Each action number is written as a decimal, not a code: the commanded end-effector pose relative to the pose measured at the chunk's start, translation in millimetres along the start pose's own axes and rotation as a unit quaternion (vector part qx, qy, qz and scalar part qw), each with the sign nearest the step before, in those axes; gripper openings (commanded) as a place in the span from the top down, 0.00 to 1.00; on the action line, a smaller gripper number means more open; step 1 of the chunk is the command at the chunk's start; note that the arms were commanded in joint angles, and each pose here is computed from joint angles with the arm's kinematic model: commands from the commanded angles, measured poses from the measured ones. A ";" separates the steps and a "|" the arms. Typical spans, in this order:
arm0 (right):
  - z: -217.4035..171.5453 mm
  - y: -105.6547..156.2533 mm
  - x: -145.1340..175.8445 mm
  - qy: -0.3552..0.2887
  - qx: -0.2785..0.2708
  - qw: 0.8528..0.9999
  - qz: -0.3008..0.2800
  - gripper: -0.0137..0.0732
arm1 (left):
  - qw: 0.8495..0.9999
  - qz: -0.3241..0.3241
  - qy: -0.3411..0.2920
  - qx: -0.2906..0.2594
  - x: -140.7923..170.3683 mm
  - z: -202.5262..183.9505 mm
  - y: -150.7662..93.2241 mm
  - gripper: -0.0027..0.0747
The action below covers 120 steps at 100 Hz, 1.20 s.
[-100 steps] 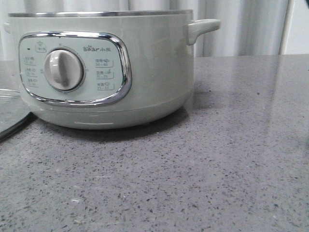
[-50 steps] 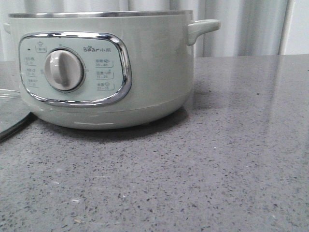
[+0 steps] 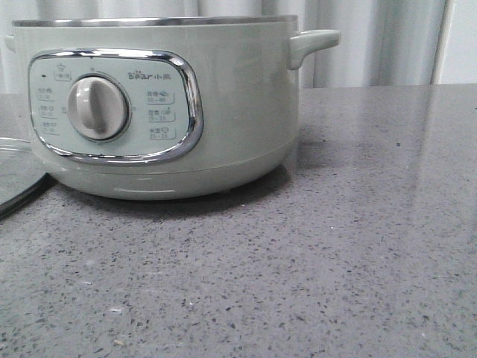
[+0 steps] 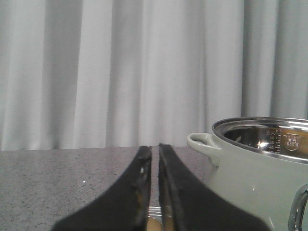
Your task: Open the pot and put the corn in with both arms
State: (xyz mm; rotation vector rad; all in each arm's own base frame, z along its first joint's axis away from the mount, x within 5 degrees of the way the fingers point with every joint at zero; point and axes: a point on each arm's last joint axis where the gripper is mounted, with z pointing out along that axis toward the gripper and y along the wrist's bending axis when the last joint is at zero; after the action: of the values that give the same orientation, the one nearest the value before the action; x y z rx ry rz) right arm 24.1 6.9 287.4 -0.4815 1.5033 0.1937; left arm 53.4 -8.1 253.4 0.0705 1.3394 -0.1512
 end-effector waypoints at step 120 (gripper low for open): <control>-1.4 -2.5 -14.0 -0.047 0.010 0.999 -0.009 0.93 | 0.990 -0.011 0.138 -0.023 54.7 -13.2 4.4 0.99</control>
State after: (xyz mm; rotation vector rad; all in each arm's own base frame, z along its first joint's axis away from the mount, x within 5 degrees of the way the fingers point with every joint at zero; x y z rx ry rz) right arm 23.9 6.6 287.5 -0.4820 1.5005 0.1900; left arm 55.8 -6.1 199.8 0.0466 1.6224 -0.1302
